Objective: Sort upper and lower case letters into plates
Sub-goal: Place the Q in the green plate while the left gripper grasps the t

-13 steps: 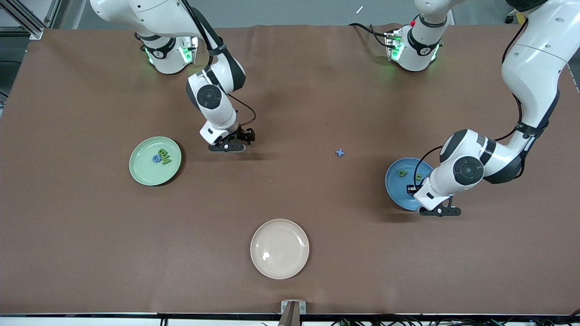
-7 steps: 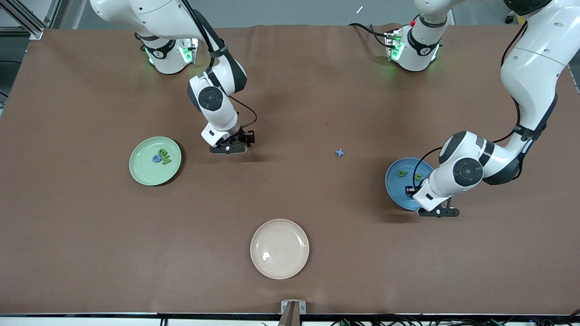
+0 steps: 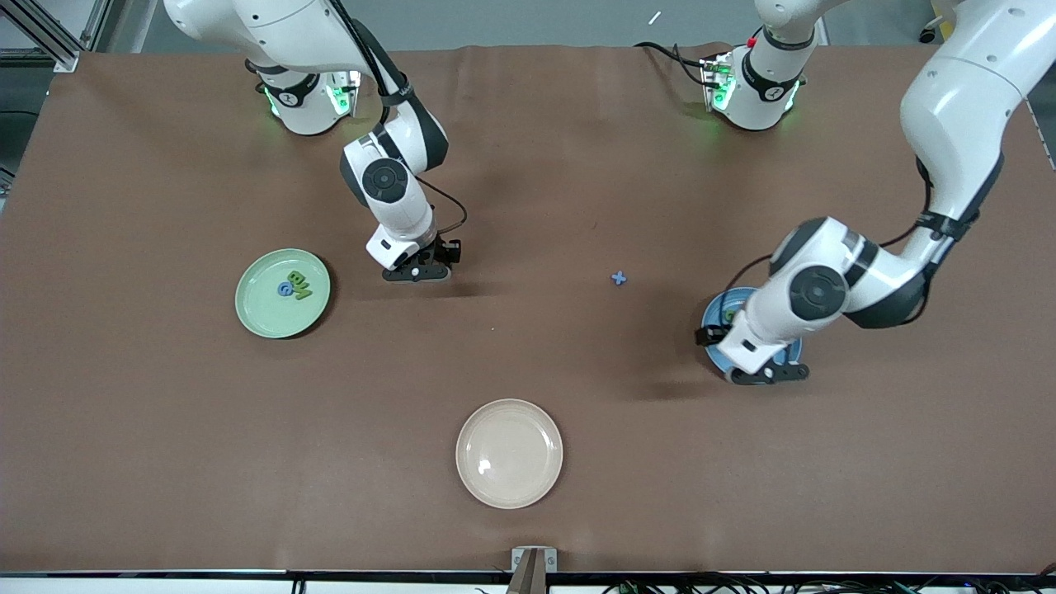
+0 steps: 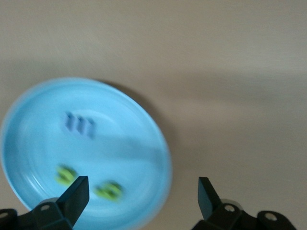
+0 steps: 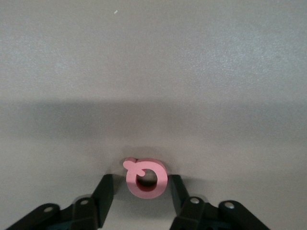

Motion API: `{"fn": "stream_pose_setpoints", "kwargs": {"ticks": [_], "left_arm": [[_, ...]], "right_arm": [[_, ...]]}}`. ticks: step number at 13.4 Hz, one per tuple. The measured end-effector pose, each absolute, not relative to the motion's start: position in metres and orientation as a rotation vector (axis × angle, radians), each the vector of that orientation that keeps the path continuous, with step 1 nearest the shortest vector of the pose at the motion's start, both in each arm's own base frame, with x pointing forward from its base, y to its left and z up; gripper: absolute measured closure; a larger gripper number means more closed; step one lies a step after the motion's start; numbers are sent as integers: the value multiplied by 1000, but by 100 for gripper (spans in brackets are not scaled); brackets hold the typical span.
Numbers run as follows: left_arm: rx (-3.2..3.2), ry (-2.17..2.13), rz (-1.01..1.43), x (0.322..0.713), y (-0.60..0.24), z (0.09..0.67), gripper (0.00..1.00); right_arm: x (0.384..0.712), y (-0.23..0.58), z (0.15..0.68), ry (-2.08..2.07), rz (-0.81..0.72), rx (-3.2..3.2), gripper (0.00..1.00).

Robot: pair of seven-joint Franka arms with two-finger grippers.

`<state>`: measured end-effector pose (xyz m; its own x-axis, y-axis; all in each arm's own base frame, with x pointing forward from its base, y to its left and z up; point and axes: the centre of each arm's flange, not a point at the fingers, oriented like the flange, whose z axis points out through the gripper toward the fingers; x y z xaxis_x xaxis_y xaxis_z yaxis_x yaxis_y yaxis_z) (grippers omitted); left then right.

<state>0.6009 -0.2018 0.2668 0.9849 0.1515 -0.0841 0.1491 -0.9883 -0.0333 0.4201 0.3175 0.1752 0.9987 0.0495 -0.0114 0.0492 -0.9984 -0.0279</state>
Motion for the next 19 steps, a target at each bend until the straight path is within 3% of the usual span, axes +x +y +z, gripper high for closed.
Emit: {"fn": "stream_pose_setpoints", "kwargs": {"ticks": [1, 2, 8, 14, 19], "left_arm": [[-3097, -325, 131, 591, -226, 273, 0], [-3084, -412, 130, 580, -251, 274, 0], [-3013, -814, 106, 497, -391, 257, 0], [-2992, -835, 118, 455, -374, 199, 0], [-2990, -857, 96, 453, -352, 179, 1]], "right_arm": [[421, 318, 177, -82, 13, -3113, 60], [423, 317, 179, -79, 12, -3113, 64], [437, 297, 178, -41, 34, -3129, 64], [506, 160, 233, -263, 138, -3100, 64], [512, 36, 220, -439, 182, -3050, 64]]}}
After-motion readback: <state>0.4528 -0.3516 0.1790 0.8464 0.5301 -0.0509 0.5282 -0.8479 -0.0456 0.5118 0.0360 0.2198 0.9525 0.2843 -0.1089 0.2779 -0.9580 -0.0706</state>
